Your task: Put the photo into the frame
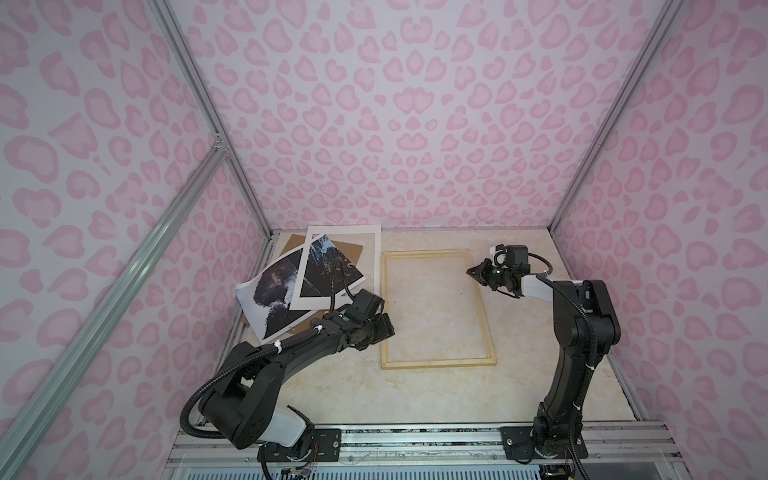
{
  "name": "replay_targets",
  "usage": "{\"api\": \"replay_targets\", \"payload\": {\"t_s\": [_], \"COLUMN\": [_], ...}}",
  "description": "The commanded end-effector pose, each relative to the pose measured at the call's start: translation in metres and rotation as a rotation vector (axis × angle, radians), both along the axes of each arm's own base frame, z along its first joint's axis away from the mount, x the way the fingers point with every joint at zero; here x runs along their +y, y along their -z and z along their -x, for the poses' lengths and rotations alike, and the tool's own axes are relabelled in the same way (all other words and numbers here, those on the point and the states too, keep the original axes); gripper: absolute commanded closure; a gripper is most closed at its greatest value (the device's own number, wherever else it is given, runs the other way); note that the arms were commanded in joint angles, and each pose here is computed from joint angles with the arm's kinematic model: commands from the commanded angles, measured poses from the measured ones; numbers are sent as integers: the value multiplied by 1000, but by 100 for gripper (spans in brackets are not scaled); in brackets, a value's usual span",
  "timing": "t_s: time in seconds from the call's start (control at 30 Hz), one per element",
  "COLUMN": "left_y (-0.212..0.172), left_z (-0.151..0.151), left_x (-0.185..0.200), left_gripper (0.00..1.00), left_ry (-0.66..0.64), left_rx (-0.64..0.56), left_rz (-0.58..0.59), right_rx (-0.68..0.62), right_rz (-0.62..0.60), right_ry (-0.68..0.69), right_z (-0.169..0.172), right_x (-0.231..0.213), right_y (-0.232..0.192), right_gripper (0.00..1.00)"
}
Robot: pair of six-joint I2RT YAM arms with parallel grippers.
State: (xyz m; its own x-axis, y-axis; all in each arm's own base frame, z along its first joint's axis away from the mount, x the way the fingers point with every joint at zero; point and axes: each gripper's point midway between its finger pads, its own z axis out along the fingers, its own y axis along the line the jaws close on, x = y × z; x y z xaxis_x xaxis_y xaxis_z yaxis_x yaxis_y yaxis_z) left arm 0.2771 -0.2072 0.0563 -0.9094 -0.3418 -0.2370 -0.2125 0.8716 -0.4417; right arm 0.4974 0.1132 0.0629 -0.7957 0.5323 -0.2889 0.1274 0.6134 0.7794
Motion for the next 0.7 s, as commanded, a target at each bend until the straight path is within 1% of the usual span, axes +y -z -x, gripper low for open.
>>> {"api": "replay_targets", "payload": {"t_s": [0.0, 0.13, 0.27, 0.33, 0.47, 0.67], "left_y": [3, 16, 20, 19, 17, 10], "left_z": [-6, -7, -8, -9, -10, -11], "left_x": [-11, -21, -31, -35, -36, -38], "left_gripper": [25, 26, 25, 25, 26, 24], "left_ry": [36, 59, 74, 78, 79, 78], "left_rx": [3, 28, 34, 33, 29, 21], "left_rz": [20, 40, 68, 79, 86, 104], "right_rx": [21, 40, 49, 46, 24, -12], "right_rz": [-4, 2, -15, -27, 2, -30], "right_ry": [11, 31, 49, 51, 46, 12], "right_z": [2, 3, 5, 6, 7, 6], "right_x": [0, -3, -3, -2, 1, 16], "right_y": [10, 16, 17, 13, 1, -9], "right_gripper": [100, 100, 100, 100, 100, 100]}}
